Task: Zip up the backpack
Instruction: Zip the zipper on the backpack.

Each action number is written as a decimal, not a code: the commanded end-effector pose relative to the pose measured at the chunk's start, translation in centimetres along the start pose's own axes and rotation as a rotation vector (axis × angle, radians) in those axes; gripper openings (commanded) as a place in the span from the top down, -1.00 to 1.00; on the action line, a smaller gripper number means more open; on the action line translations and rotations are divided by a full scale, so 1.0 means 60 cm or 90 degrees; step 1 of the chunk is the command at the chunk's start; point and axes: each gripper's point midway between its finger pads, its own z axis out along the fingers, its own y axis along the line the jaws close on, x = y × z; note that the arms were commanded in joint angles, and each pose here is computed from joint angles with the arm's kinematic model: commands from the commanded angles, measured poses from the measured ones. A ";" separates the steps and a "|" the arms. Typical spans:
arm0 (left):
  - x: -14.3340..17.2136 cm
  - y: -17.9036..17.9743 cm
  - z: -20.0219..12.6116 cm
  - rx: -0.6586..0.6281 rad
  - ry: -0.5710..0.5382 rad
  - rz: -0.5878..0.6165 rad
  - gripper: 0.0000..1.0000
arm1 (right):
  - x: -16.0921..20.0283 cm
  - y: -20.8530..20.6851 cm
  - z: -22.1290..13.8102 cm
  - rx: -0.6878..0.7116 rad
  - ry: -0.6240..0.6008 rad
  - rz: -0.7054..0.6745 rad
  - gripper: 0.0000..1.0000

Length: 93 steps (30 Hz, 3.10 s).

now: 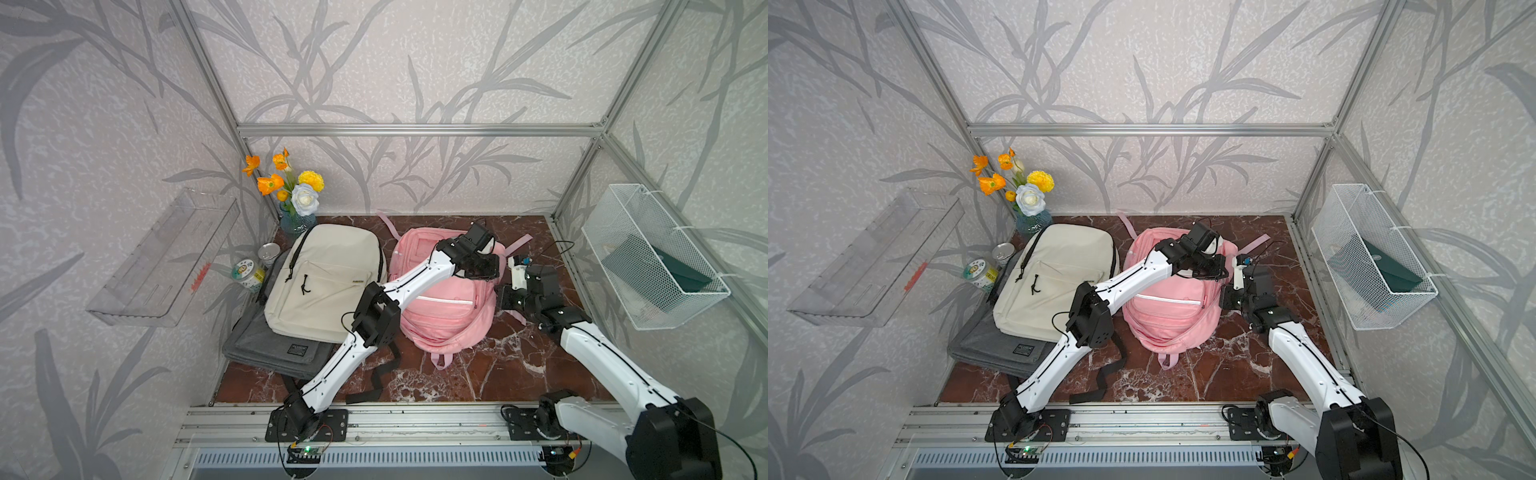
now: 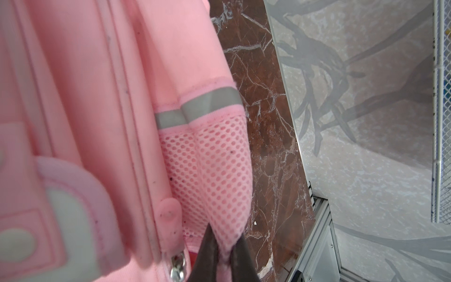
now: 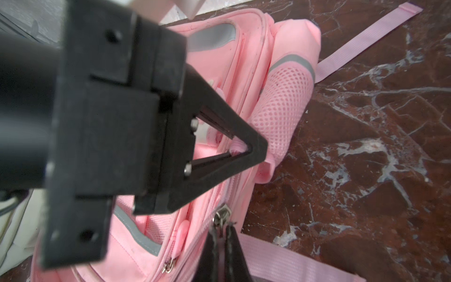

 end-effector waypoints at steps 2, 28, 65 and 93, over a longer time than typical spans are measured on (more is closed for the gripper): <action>-0.129 0.068 -0.035 -0.070 -0.171 -0.027 0.98 | 0.028 0.014 -0.039 0.005 0.051 0.017 1.00; -0.278 0.119 -0.167 -0.100 -0.352 -0.041 1.00 | 0.049 -0.013 -0.134 0.103 0.070 0.044 1.00; -0.042 -0.074 -0.337 0.230 -0.104 0.581 -0.32 | -0.182 0.101 -0.191 -0.061 -0.055 -0.184 1.00; -0.013 -0.122 -0.168 0.309 -0.162 0.965 -0.33 | -0.163 0.122 -0.190 -0.121 -0.057 -0.166 1.00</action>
